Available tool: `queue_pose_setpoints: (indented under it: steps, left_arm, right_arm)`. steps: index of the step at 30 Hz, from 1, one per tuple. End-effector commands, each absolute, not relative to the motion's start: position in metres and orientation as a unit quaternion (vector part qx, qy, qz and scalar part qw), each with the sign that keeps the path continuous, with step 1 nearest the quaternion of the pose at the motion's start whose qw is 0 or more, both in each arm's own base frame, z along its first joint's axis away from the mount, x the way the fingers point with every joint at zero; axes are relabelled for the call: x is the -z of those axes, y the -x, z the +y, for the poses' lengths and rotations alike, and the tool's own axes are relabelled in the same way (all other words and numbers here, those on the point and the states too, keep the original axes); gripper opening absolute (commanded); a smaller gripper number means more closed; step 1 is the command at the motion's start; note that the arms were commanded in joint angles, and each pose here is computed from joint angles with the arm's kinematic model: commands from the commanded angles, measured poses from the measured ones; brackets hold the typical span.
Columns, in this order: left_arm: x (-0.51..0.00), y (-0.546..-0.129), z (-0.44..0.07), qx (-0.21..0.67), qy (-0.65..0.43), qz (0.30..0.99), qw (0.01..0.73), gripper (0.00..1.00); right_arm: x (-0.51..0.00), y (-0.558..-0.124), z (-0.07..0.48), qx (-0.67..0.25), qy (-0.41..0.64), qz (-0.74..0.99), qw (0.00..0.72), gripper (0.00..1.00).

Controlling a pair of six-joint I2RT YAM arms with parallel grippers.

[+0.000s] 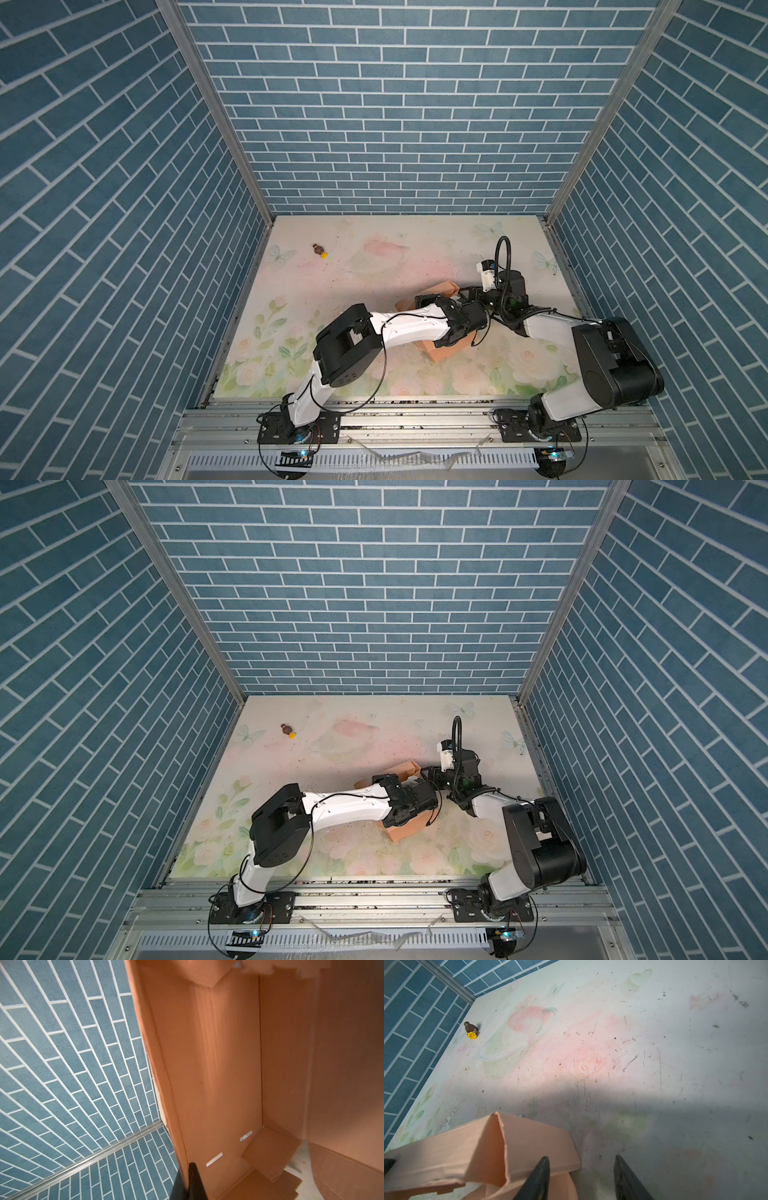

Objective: Fold the paper box

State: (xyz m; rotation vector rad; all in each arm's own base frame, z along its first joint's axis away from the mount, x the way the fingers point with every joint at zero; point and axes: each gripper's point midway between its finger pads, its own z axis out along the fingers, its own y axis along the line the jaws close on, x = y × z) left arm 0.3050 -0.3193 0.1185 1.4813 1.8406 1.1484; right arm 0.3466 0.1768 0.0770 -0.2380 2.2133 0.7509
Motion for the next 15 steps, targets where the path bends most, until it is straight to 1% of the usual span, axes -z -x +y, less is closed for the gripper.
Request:
queue_pose_setpoints:
  steps: [1,8,11,15]
  left_arm:
    - [-0.12,-0.299,-0.317,-0.419,-0.555,0.674,0.247,0.06]
    - [-0.123,-0.299,-0.318,-0.416,-0.554,0.677,0.25,0.06]
    - [-0.124,-0.299,-0.318,-0.413,-0.553,0.678,0.252,0.06]
    - [-0.126,-0.298,-0.318,-0.41,-0.553,0.68,0.253,0.06]
  right_arm:
    - [-0.091,-0.345,0.186,-0.319,0.117,0.842,0.42,0.5]
    - [-0.095,-0.332,0.183,-0.326,0.133,0.811,0.467,0.49]
    - [-0.102,-0.324,0.186,-0.342,0.151,0.784,0.496,0.49]
    - [-0.106,-0.315,0.195,-0.363,0.178,0.757,0.513,0.49]
